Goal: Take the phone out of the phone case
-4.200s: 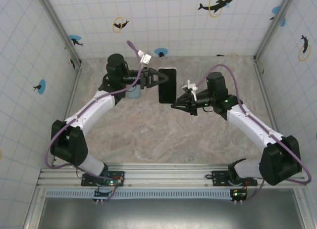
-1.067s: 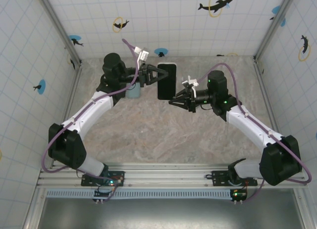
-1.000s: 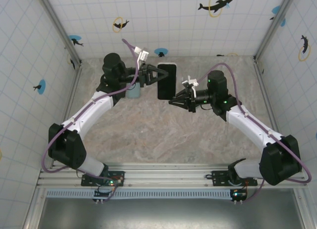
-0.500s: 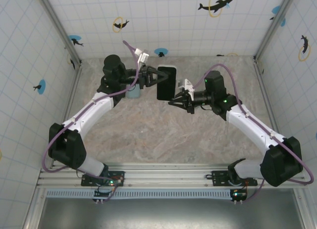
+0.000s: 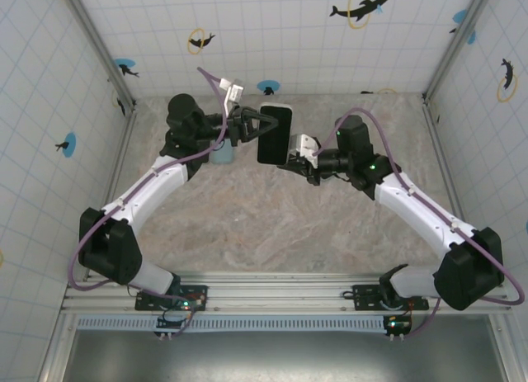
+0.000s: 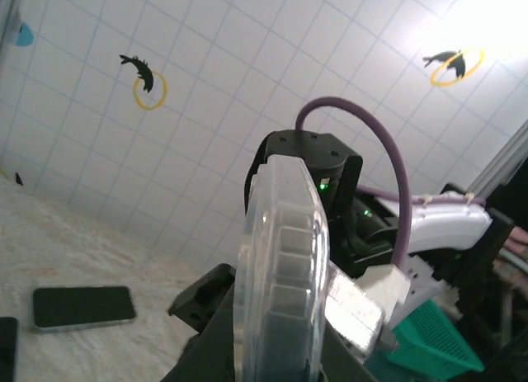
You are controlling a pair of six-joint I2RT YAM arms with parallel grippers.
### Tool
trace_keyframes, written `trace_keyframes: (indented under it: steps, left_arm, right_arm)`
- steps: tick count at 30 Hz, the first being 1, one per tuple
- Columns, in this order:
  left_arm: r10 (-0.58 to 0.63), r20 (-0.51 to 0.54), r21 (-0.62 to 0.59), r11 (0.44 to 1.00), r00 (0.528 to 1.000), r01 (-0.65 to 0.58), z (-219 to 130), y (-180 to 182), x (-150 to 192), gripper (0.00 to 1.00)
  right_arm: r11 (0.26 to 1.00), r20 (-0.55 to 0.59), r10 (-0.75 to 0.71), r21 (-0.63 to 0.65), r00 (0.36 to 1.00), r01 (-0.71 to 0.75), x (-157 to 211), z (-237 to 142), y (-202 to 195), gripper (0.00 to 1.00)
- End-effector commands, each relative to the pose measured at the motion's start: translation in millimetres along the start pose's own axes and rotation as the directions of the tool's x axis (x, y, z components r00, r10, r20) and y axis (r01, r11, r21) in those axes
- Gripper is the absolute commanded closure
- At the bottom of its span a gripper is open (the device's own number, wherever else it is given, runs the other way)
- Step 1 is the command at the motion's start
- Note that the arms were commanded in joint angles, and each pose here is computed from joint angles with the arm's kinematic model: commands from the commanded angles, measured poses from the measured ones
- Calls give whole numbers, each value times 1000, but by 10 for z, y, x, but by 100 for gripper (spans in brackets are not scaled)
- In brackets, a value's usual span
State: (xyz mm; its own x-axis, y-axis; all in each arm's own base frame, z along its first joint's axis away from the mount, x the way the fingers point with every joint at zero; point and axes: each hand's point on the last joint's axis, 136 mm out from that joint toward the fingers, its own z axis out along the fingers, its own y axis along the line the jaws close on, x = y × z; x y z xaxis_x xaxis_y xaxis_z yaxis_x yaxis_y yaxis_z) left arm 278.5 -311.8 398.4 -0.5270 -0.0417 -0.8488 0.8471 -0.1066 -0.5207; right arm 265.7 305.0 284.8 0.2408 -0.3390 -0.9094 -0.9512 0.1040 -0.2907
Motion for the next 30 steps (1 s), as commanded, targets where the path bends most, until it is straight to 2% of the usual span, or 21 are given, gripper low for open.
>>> trace_keyframes:
  steps: [1,10,17,21,23,26,30]
  left_arm:
    - [-223,-112,59,971,968,231,184,-149,261,100]
    - [-166,-78,40,985,983,169,199,-78,173,100]
    - [-136,-60,24,990,989,138,213,-37,122,100]
    - [-125,-5,-20,992,992,125,167,41,-9,100]
    - [-135,52,-59,989,989,138,110,103,-132,100]
    - [-180,152,-146,968,972,202,32,268,-273,100]
    - [-316,349,-210,891,882,402,-117,536,-368,100]
  right_arm:
    - [903,62,-317,325,946,281,-691,-247,-615,100]
    - [944,183,-214,290,959,155,-744,-362,-554,100]
    - [981,291,-57,196,955,-2,-739,-459,-439,90]
    - [977,290,39,191,956,-98,-636,-517,-470,86]
    - [955,324,128,213,937,-204,-558,-631,-569,83]
    - [912,385,280,179,879,-369,-480,-727,-612,74]
    - [788,463,482,143,744,-599,-308,-798,-640,62]
